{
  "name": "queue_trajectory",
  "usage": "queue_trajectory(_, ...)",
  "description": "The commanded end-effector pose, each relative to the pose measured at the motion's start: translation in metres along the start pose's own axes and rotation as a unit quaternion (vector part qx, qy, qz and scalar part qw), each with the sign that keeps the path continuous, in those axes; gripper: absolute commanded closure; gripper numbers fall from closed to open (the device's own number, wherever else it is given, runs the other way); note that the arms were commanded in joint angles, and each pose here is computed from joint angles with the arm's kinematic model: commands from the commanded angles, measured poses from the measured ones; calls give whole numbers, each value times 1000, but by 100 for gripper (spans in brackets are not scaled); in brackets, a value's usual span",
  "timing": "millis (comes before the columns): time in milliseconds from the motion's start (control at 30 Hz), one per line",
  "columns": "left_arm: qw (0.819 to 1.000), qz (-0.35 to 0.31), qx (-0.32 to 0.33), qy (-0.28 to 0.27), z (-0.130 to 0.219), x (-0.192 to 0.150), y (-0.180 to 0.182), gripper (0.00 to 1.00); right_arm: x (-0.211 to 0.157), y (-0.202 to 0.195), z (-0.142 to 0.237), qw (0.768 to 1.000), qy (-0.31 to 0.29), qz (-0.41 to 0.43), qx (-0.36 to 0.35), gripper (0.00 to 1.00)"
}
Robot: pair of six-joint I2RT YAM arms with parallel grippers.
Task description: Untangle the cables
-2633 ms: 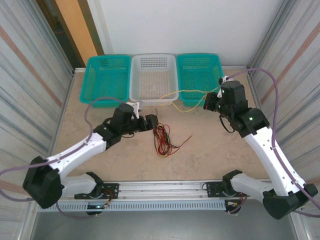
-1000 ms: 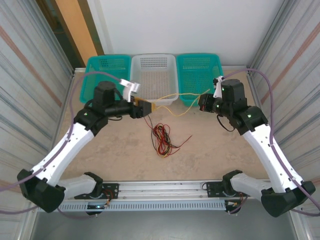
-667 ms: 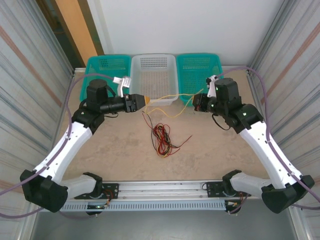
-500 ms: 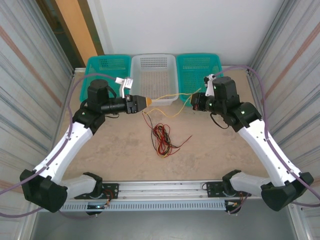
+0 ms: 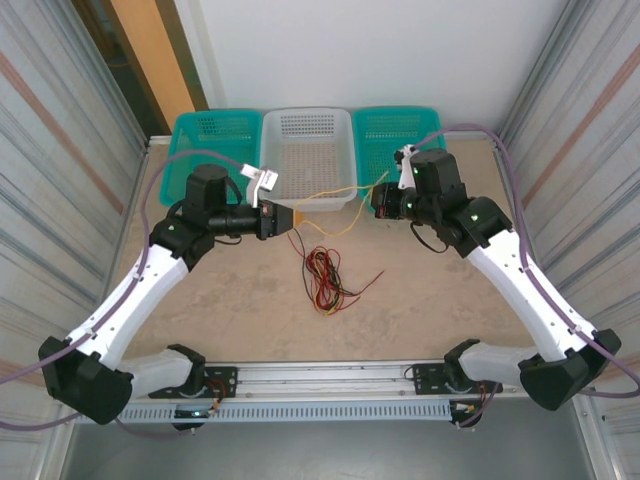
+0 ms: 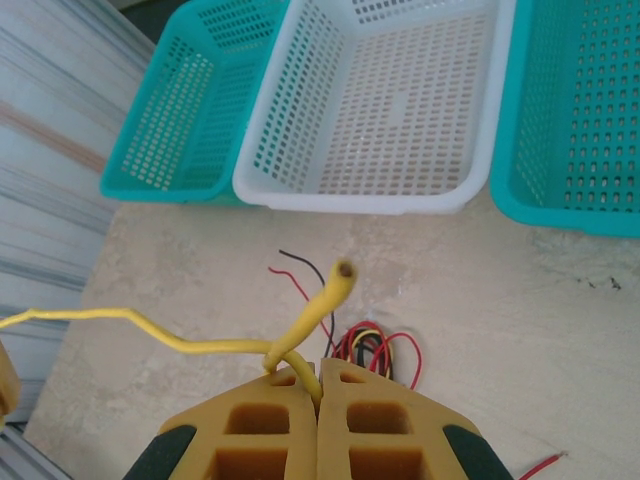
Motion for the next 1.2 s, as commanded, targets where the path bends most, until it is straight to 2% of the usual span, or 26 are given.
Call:
queue_trajectory(0,999,-22,23,-20,9,7,-7,100,11,2,13,999,-30,17,-25,79)
queue_trajectory(67,999,-25,30,-34,14,8,-10,100,14,-6,23,996,-57,12,-72,46)
queue_trajectory(100,998,-25,31,-44,17,9,-12,100,15,-12,31,992,-77,4,-102,34)
queue_trajectory(133,998,-27,31,-55,20,9,-13,100,16,-20,38,988,-93,-8,-122,30)
queue_trajectory(233,995,-14,41,-88,31,10,-9,100,16,-45,58,983,-120,-58,-129,27)
queue_trajectory(333,985,5,95,-142,48,13,4,100,12,-58,67,984,-122,-93,-95,27)
queue_trajectory(433,956,45,162,-241,82,26,26,100,2,-59,57,989,-95,-94,-66,27)
queue_trajectory(500,926,72,225,-295,102,40,38,100,-6,-54,48,992,-75,-89,-45,27)
queue_trajectory(567,902,75,278,-322,109,50,50,100,-14,-43,40,995,-57,-74,-29,27)
queue_trajectory(633,880,101,303,-351,113,55,70,100,-21,-30,28,998,-39,-54,-21,28)
queue_trajectory(733,844,168,339,-380,120,58,112,100,-35,-13,9,999,-6,-36,-15,29)
queue_trajectory(800,830,206,355,-377,118,59,142,100,-47,-3,-4,1000,17,-20,-12,30)
queue_trajectory(867,827,229,357,-369,114,60,166,99,-59,5,-14,999,36,-6,-15,30)
queue_trajectory(900,829,235,347,-369,112,61,177,88,-64,8,-19,999,45,2,-15,30)
queue_trajectory(967,834,237,339,-366,106,64,193,49,-72,14,-25,998,56,13,-18,30)
queue_trajectory(1033,843,233,340,-346,100,66,202,24,-77,16,-29,997,66,19,-23,30)
queue_trajectory(1067,846,236,341,-335,98,66,206,16,-78,15,-31,997,71,19,-29,30)
queue_trajectory(1167,847,230,346,-330,97,59,199,13,-82,9,-38,995,84,18,-60,30)
Point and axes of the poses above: each hand's point on the last joint's axis, 136 mm out from that joint toward the fingers, its own z axis back along the fingers, its own y axis along the line the jaws close on, x = y × z, the point moved 9 cm from there along z, back along the fingers, and after that the axes turned 1 degree about -z, right-handed, at the moved point
